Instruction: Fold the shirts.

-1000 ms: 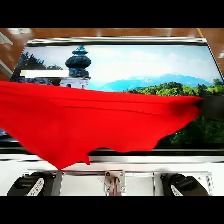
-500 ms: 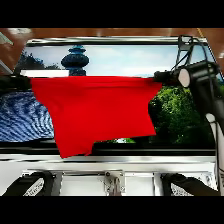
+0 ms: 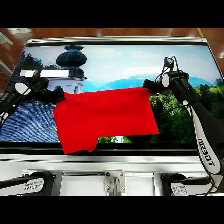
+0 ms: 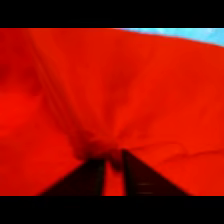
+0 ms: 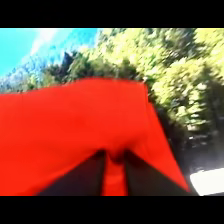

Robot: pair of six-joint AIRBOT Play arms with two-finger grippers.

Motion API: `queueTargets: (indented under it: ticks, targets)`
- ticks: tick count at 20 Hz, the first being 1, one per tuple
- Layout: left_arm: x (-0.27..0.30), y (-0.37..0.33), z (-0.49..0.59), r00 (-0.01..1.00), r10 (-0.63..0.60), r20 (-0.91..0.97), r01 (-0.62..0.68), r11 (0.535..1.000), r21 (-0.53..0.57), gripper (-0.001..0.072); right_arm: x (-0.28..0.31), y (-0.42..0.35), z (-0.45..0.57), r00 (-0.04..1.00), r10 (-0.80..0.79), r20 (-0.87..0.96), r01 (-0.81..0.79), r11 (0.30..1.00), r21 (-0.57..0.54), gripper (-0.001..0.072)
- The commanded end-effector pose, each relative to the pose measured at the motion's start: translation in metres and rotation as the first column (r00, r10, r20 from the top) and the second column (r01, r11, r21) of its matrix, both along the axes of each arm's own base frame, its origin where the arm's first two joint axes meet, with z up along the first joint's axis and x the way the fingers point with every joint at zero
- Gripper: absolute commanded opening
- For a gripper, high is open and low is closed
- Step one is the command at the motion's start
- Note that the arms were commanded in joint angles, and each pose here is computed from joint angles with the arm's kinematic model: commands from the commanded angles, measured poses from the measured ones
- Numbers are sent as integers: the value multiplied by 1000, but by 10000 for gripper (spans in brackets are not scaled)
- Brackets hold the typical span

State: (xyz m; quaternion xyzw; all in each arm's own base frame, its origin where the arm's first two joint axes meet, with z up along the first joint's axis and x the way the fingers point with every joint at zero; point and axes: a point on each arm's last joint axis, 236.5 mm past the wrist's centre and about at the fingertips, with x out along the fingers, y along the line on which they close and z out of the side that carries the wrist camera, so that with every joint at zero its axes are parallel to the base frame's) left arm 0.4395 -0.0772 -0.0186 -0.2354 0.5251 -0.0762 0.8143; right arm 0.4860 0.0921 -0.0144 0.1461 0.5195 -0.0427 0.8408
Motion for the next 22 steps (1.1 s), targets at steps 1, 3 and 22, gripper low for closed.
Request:
queueTargets:
  ticks: [1,3,22]
  targets:
    - [-10,-15,-17,994,-3,-108,-8,995,-103,577,0,10,-4,1000,7,-16,-6,998,59,609]
    - [-19,4,-4,987,-61,-146,49,995,-84,713,-6,-14,15,996,84,-9,-84,996,-29,609]
    - [-177,49,-101,916,-11,-401,-89,969,-230,711,-141,-86,14,929,192,-315,-46,908,417,606]
